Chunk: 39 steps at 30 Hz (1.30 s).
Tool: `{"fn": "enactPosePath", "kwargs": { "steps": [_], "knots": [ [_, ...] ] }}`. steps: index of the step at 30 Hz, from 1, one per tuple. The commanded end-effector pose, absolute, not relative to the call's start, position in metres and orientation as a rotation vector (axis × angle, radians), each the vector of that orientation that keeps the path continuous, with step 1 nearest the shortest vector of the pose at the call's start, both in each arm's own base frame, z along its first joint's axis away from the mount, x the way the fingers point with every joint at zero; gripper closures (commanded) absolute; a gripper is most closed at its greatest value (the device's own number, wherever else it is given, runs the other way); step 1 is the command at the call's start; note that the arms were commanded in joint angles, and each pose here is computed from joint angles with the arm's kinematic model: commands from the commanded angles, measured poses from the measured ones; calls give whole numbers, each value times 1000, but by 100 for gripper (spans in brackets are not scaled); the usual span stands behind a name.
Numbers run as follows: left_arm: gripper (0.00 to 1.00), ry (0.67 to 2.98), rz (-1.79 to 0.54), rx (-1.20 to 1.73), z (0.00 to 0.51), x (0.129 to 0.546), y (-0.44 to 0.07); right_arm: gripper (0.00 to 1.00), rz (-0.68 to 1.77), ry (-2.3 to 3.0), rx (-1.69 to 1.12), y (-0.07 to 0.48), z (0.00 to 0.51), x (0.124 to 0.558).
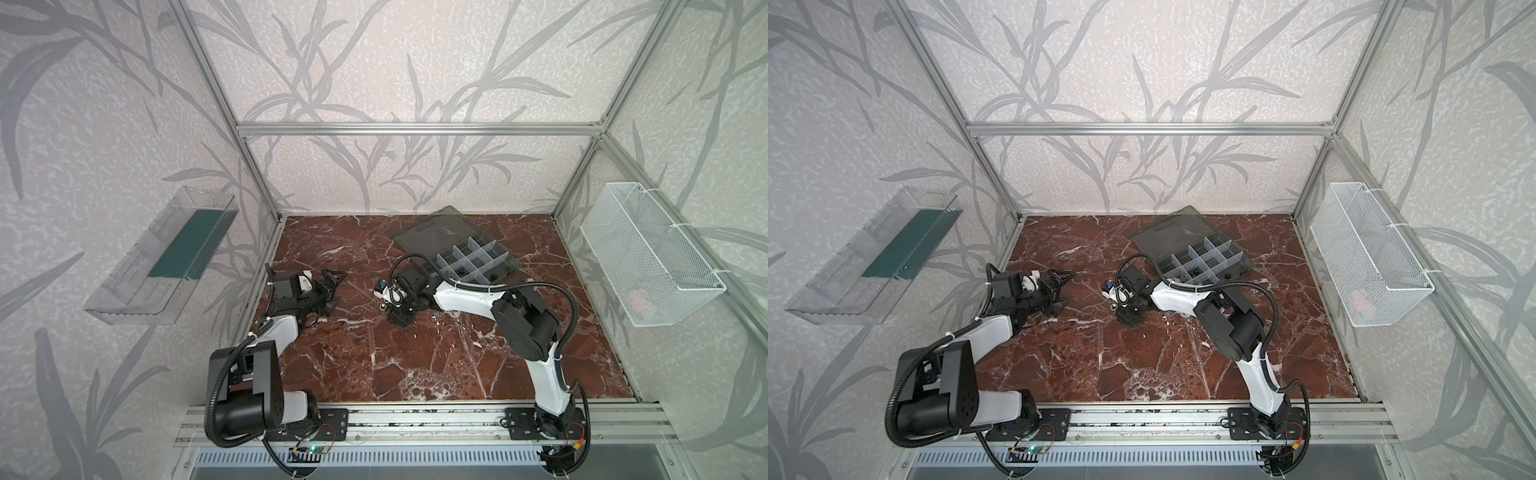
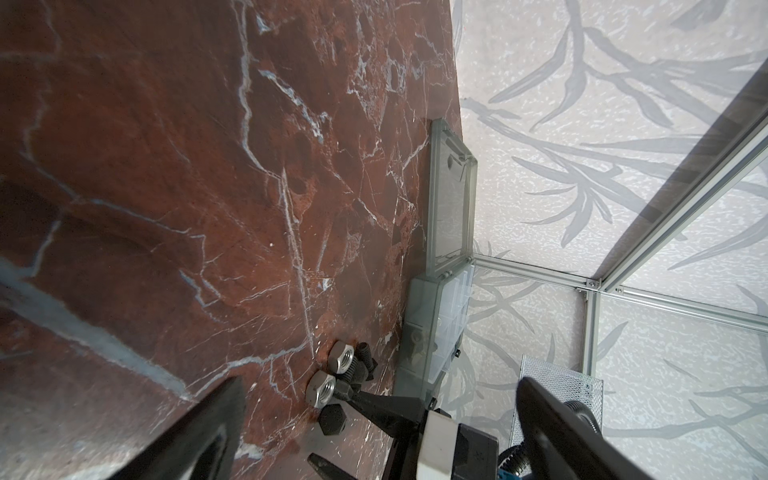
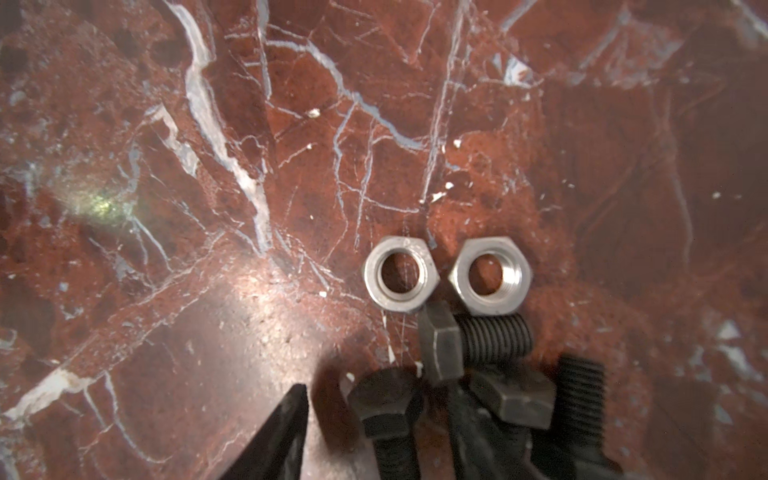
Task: Sort the screws and nuts into containers
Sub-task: 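Lower the right gripper and grasp another black hex bolt by its head, then carry the black bolt with the right gripper to the organizer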
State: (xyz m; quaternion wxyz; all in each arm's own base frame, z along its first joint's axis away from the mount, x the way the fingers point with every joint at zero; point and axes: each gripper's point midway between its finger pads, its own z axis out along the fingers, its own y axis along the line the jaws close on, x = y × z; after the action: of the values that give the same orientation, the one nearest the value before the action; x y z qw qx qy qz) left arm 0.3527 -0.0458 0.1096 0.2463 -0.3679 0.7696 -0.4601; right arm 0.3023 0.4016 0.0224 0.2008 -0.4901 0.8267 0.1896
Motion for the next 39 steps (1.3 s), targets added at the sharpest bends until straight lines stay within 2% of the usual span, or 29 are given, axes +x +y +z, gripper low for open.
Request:
{"fn": "enactPosePath", "kwargs": {
  "steps": [1,8,11,18,26,33,39],
  "knots": [
    [1,2086,-1259,-984,114,355,-44,61,490,2400,-1393,390,-1,291],
    [1,2085,-1261,-985,114,355,-44,85,530,2367,-1379,391,19,288],
    [1,2085,-1263,-982,115,355,-45,99,573,2325,-1366,394,39,286],
    [0,2085,-1264,-980,115,355,-44,100,679,2242,-1248,377,105,294],
    [0,2082,-1265,-978,117,355,-44,100,574,2330,-809,274,150,362],
    [1,2080,-1267,-977,118,356,-45,100,314,2527,-319,153,136,413],
    [0,2080,-1267,-978,118,356,-44,100,243,2654,-12,87,105,430]
  ]
}}
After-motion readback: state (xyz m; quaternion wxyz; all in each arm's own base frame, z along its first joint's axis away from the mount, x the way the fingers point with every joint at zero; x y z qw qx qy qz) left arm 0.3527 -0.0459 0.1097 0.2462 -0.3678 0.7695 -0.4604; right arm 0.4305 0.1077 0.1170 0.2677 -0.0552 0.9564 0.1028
